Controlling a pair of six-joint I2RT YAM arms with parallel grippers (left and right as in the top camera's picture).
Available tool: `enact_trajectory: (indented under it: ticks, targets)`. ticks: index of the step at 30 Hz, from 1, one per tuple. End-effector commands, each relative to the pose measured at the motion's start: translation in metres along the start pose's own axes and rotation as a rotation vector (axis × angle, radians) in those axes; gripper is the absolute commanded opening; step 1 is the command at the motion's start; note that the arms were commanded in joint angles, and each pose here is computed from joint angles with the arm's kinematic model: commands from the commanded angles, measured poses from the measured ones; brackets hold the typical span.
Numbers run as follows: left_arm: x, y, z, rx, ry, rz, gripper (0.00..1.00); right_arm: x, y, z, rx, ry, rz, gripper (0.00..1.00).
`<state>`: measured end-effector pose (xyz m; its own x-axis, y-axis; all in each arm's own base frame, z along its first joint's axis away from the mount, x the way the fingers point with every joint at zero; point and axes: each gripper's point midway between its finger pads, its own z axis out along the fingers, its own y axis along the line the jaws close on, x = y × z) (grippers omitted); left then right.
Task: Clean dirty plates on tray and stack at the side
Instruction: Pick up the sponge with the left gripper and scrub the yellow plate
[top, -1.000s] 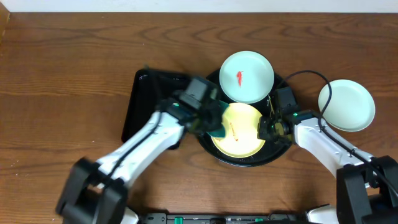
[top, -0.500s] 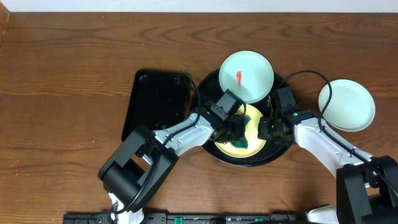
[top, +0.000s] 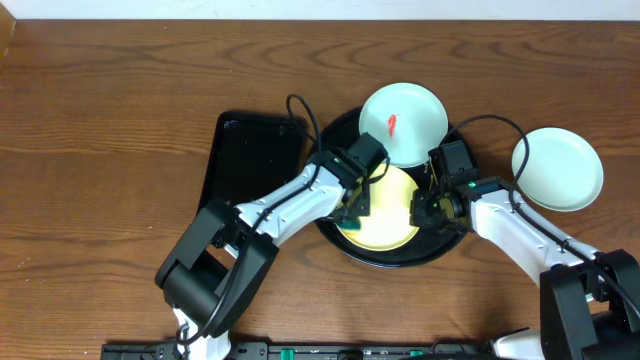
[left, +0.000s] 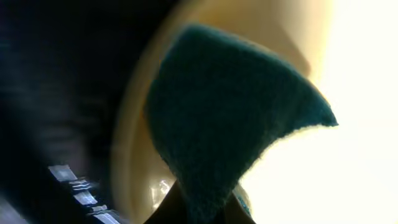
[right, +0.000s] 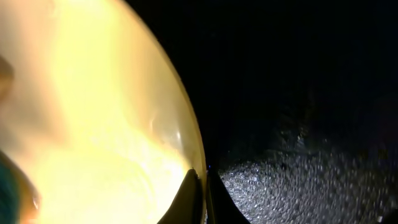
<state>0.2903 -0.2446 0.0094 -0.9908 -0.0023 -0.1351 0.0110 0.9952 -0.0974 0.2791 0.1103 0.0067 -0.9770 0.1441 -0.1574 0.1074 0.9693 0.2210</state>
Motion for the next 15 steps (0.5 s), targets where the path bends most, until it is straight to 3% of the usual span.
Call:
enact_trajectory:
  ticks: [1, 4, 10, 15]
  targets:
    - [-0.025, 0.068, 0.007, -0.327, -0.128, 0.033, 0.08, -0.002, -0.014, 0.002, 0.069, -0.015, -0.017, 0.01]
    - [-0.022, 0.053, 0.011, -0.257, -0.109, 0.034, 0.08, 0.000, -0.014, 0.002, 0.071, -0.011, -0.017, 0.01]
    - [0.000, -0.034, 0.015, 0.193, 0.049, -0.025, 0.08, 0.000, -0.015, 0.002, 0.072, -0.008, -0.028, 0.01]
    - [0.008, -0.092, 0.001, 0.428, 0.083, -0.025, 0.08, 0.000, -0.014, 0.002, 0.071, -0.009, -0.028, 0.01]
